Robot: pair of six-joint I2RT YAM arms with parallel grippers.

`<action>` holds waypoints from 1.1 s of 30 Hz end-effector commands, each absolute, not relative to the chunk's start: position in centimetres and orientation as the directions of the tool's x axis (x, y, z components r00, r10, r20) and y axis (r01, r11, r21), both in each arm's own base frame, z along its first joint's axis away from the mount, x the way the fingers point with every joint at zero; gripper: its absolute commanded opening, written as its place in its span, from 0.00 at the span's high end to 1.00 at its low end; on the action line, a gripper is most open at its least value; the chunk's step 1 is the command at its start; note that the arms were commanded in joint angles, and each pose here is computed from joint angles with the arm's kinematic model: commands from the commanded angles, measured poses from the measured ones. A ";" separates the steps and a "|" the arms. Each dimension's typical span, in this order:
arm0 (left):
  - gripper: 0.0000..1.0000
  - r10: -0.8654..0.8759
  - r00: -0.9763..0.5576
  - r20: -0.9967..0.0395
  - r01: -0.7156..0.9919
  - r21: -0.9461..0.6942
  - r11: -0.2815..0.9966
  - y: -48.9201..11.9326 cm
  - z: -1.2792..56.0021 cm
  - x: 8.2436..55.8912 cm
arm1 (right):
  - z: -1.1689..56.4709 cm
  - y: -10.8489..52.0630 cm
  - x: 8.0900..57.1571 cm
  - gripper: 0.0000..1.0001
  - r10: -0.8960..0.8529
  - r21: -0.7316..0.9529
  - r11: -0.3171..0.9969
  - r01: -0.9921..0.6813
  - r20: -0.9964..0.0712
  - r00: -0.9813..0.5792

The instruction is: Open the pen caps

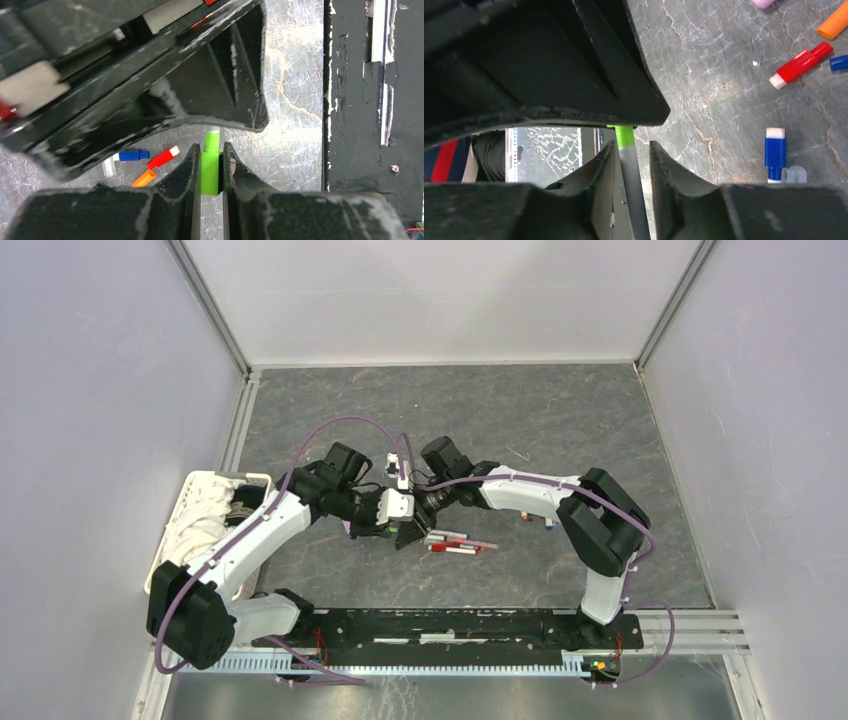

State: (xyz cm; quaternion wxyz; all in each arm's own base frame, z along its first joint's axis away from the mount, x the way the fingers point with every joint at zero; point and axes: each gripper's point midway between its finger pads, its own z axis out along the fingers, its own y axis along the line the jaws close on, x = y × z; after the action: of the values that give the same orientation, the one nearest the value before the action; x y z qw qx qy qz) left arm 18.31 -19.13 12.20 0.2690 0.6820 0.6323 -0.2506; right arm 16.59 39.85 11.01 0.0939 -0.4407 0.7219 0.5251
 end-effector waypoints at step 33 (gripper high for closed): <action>0.98 0.800 0.015 -0.599 0.953 0.250 0.169 -14.9 10.5 27.7 | 9.3 28.4 23.7 1.00 -0.386 0.492 0.491 -0.719 -0.617 -0.686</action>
State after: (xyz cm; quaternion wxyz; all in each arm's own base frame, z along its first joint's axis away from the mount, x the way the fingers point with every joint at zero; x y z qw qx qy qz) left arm 25.55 -14.17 11.61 0.2961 0.6632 0.6755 -0.1271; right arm 18.09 31.10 7.85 0.1158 -0.3817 0.8007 0.4470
